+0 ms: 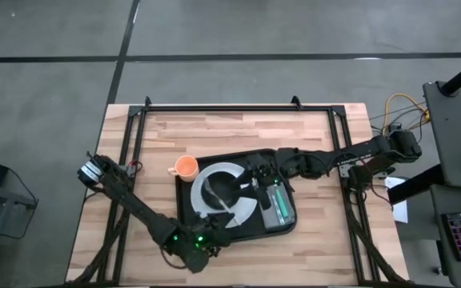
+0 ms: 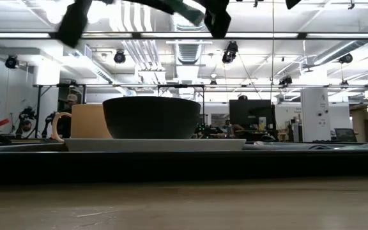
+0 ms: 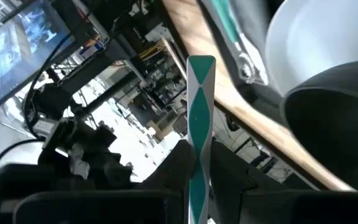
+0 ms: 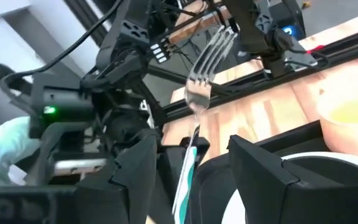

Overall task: Set up tray
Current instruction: Put the white patterned fork beside the white patterned knife on the gray napkin on the black serving tray

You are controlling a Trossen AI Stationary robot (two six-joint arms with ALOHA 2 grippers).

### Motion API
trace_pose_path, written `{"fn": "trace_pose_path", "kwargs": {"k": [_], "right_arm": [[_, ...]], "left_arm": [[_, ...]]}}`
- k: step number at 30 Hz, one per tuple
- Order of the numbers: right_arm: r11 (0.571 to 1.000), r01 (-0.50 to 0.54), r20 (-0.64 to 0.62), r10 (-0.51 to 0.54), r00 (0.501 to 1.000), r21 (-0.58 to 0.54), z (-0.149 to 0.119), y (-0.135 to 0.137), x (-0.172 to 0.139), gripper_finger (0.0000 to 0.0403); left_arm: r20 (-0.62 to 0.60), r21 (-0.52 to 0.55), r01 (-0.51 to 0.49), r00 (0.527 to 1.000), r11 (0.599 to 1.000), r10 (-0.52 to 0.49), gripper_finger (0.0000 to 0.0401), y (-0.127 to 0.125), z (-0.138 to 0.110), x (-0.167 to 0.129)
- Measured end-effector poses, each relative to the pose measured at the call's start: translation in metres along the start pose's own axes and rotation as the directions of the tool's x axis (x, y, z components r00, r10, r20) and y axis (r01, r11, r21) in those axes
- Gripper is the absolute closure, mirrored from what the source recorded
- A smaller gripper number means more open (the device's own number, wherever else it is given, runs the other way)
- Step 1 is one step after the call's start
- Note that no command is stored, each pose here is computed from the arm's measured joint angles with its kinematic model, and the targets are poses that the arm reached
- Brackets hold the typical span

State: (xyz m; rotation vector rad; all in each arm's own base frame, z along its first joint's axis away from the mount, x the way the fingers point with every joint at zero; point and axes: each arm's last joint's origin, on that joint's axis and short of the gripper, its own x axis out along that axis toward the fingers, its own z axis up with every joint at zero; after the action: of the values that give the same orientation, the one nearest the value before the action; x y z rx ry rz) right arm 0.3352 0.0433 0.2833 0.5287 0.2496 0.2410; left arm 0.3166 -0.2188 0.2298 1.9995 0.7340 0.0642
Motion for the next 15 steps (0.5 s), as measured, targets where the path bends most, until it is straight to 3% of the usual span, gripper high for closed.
{"fn": "trace_pose_path", "kwargs": {"k": [9,15], "right_arm": [[1.0,0.005,-0.021,-0.005,1.0,0.027,0.0,-0.022,-0.005,0.0207],[0.982,-0.19,-0.003,0.19,0.982,-0.008,-0.007,-0.026,0.002,0.018]], "left_arm": [[0.042,0.03,-0.024,0.999,0.999,0.023,0.0379,0.011,-0.003,0.007],[0.05,0.056,-0.03,0.998,0.998,0.028,0.0379,0.011,-0.002,0.004]]}}
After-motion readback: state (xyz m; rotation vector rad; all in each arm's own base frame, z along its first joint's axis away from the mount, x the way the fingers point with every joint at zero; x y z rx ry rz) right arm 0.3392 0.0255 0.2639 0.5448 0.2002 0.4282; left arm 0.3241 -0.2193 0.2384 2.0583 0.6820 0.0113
